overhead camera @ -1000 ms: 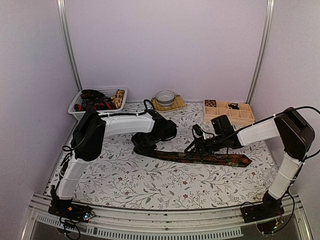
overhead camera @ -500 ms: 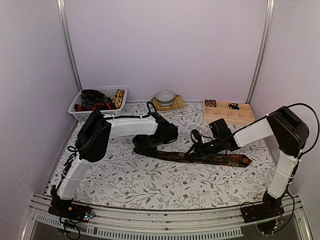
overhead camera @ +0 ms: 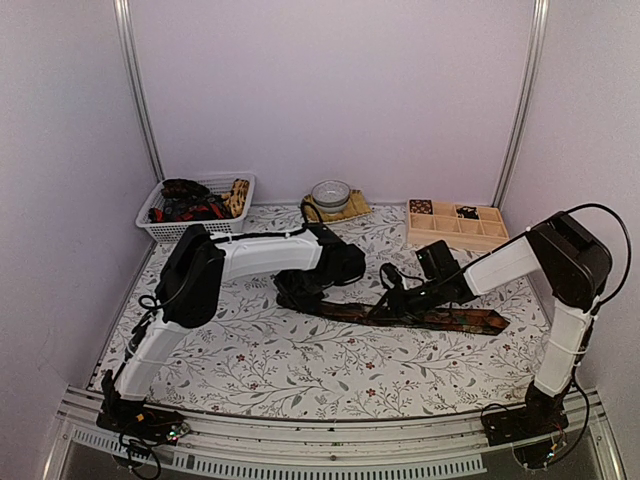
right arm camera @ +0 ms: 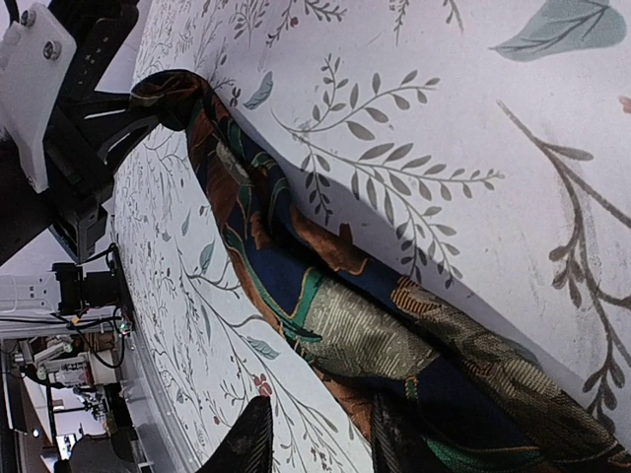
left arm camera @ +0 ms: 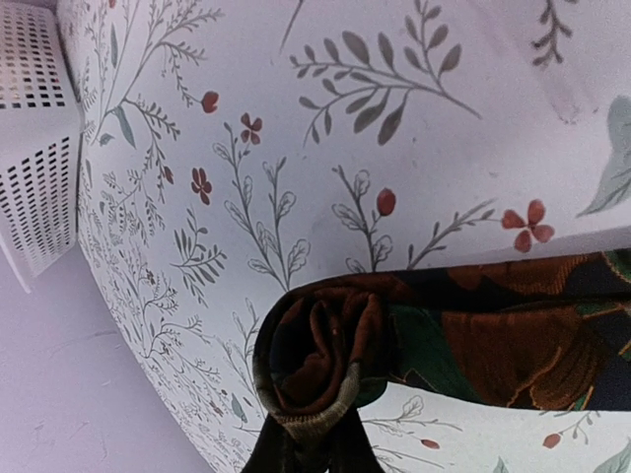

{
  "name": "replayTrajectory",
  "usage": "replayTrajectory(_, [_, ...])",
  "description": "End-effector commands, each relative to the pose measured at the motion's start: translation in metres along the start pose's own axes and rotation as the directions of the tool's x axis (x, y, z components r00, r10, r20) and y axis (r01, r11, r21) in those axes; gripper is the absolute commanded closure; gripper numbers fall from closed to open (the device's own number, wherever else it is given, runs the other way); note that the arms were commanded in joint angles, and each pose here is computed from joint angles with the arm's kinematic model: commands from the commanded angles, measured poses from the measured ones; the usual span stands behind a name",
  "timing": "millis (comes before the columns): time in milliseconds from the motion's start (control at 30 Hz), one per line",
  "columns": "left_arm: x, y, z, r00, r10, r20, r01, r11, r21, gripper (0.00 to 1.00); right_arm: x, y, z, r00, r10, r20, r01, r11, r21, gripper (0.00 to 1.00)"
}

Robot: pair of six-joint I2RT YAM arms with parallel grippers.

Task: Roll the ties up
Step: Roll the tie at the center of the board.

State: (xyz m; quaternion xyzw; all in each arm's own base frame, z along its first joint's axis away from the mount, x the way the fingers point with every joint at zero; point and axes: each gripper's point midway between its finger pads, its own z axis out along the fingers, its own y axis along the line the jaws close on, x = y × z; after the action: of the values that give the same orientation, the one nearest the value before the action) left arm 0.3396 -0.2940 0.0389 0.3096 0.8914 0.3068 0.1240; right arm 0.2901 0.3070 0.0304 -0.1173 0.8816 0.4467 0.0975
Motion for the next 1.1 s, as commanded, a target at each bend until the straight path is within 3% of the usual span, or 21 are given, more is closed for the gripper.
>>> replayTrajectory(0, [0.0, -0.02, 0.001, 1.0, 0.031, -0.003, -0.031, 0.999, 0.029, 1.0, 0.007, -0.022, 0.013, 0.999, 0.041, -0.028, -0.04, 0.999, 0.036, 0.66])
replayTrajectory(667, [-0.005, -0.022, -0.004, 0.999, 0.027, 0.023, -0.027, 1.0, 0.006, 0.99, 0.007, -0.03, 0.013, 0.999, 0.046, -0.03, -0.043, 0.996, 0.08, 0.69])
replayTrajectory(733, [-0.007, -0.028, -0.004, 0.999, 0.028, 0.021, -0.028, 0.999, 0.031, 0.97, 0.007, -0.03, 0.013, 0.998, 0.047, -0.03, -0.044, 0.996, 0.08, 0.69])
replayTrajectory(867, [-0.012, -0.042, -0.008, 0.999, 0.021, 0.027, -0.024, 0.994, 0.109, 0.81, 0.007, -0.029, 0.012, 0.999, 0.045, -0.029, -0.042, 0.996, 0.08, 0.69])
replayTrajectory(1067, [-0.014, -0.057, -0.009, 0.999, 0.006, 0.037, -0.013, 0.982, 0.189, 0.78, 0.006, -0.027, 0.01, 0.999, 0.041, -0.02, -0.039, 0.996, 0.082, 0.69])
